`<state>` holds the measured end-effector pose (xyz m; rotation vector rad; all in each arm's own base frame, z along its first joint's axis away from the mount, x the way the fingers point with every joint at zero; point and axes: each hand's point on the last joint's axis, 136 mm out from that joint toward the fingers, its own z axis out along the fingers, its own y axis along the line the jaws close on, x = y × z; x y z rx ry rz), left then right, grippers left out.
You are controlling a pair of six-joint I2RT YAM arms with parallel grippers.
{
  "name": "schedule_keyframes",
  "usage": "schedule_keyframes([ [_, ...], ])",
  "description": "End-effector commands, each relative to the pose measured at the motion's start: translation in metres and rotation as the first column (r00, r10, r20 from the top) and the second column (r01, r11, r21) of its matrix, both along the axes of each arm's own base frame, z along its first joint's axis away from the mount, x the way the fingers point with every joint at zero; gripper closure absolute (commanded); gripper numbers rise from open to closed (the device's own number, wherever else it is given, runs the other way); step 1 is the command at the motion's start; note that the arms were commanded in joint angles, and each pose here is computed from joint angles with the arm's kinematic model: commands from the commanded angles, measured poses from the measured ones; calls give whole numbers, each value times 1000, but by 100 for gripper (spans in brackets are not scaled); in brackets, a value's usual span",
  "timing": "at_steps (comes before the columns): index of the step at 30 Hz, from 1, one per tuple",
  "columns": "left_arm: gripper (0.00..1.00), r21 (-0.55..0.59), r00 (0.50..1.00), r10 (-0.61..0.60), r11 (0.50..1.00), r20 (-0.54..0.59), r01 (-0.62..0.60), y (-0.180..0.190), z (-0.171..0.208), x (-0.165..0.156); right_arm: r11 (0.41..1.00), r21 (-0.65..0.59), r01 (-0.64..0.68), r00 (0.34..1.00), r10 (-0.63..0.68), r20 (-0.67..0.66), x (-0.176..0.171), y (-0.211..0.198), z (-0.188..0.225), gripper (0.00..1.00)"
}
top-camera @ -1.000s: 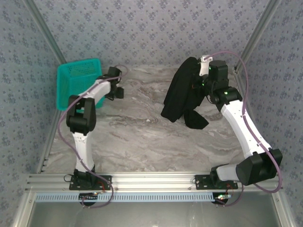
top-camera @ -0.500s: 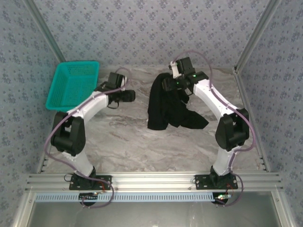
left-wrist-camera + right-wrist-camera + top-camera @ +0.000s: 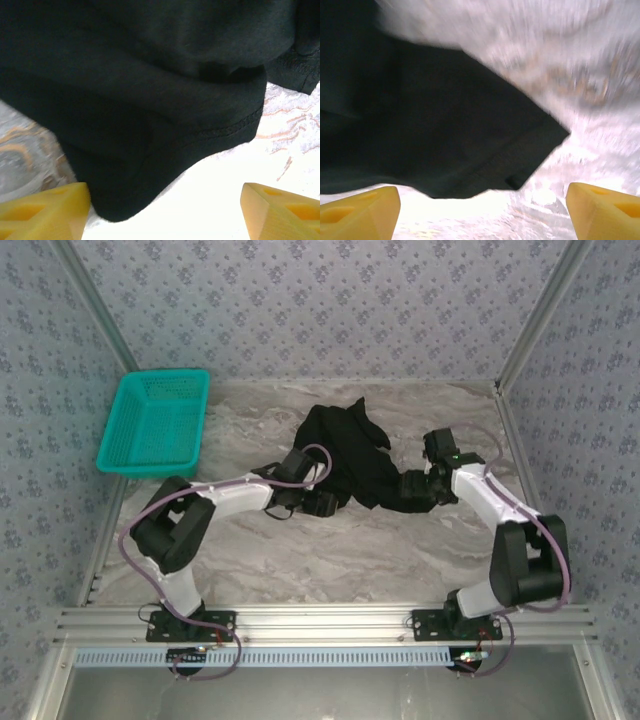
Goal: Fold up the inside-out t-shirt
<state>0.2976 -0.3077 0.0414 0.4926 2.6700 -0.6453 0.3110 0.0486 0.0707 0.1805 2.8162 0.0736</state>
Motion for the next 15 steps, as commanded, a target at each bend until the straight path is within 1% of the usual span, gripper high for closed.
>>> schedule_keyframes([
  [1, 26, 40, 999, 39, 998, 32, -40, 3, -3, 13, 996, 43, 83, 996, -84, 8, 12, -3, -9, 14],
  [3, 32, 48, 999, 33, 998, 17, -34, 0, -11, 13, 993, 55, 101, 995, -101, -10, 17, -8, -18, 18],
  [5, 40, 43, 999, 36, 998, -7, -36, -4, -19, 13, 991, 34, 126, 992, -125, -15, 20, -16, -23, 20],
  [10, 51, 39, 998, 53, 998, -23, -52, -7, -32, 13, 984, -3, 180, 983, -180, -27, 24, -39, -29, 22],
  [12, 57, 47, 998, 55, 997, -23, -54, -5, -36, 12, 979, 19, 202, 979, -201, -42, 27, -44, -36, 25],
  [15, 71, 53, 998, 56, 997, -27, -55, -4, -38, 11, 977, 69, 204, 977, -199, -75, 32, -42, -48, 38],
])
